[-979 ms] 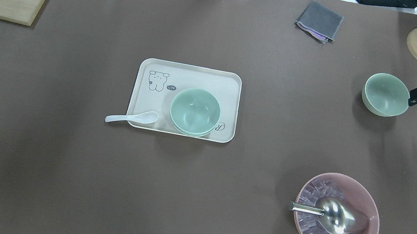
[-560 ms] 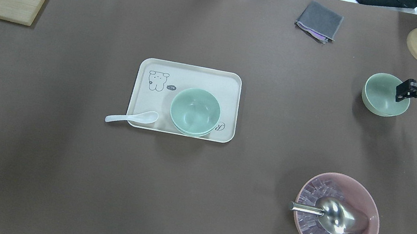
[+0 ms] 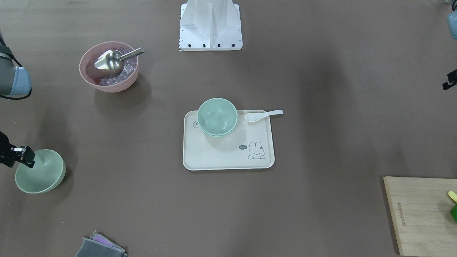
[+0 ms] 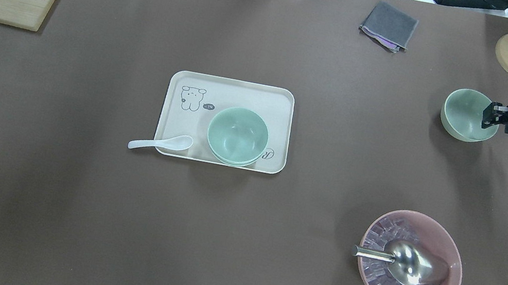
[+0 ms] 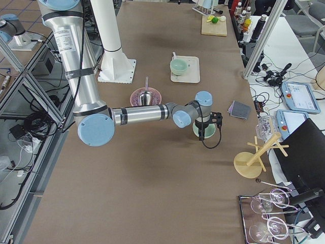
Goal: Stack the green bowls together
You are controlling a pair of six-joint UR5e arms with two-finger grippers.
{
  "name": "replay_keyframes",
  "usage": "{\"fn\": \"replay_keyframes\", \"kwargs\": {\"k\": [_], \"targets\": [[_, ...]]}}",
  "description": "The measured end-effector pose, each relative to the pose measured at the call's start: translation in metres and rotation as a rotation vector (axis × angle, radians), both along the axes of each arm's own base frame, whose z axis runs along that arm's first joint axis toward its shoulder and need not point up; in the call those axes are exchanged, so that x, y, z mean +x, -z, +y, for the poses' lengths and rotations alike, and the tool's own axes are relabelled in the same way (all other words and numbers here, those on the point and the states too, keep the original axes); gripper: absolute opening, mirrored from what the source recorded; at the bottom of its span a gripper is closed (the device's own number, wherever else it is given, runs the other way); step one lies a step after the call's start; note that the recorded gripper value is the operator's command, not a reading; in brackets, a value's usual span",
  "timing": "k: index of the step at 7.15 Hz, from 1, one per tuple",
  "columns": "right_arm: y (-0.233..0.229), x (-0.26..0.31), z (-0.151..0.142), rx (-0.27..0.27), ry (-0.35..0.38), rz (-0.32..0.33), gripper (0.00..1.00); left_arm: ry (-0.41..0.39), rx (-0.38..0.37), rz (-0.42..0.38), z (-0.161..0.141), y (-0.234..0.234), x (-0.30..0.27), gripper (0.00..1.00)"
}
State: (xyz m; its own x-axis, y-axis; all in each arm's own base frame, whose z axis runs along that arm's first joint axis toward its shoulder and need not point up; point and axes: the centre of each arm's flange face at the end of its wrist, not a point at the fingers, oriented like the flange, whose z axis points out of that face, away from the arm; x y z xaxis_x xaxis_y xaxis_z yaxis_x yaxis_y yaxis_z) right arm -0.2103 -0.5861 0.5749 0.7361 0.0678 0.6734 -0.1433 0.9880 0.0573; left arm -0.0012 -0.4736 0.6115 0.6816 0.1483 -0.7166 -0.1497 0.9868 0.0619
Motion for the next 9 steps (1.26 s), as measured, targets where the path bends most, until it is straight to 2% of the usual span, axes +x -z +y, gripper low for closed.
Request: {"fn": "replay_keyframes", "kwargs": {"k": [1, 3, 5, 7, 9], "targets": [[-0.006, 0.002, 0.004, -0.012, -0.014, -0.002, 0.00, 0.000, 0.000, 0.000, 0.000, 0.000, 0.000, 0.98], [-0.009, 0.004, 0.009, -0.021, -0.024, -0.005, 0.00, -0.001, -0.001, 0.000, 0.000, -0.001, 0.000, 0.98], [0.002, 0.004, 0.009, -0.007, -0.026, -0.016, 0.00, -0.001, 0.001, 0.000, 0.000, 0.000, 0.000, 0.98], [0.038, 0.002, 0.006, 0.029, -0.033, -0.054, 0.00, -0.001, -0.002, -0.001, 0.000, -0.002, 0.000, 0.98], [0.104, -0.013, 0.000, 0.039, -0.088, -0.144, 0.00, -0.002, -0.008, -0.001, 0.001, -0.005, 0.000, 0.98]]}}
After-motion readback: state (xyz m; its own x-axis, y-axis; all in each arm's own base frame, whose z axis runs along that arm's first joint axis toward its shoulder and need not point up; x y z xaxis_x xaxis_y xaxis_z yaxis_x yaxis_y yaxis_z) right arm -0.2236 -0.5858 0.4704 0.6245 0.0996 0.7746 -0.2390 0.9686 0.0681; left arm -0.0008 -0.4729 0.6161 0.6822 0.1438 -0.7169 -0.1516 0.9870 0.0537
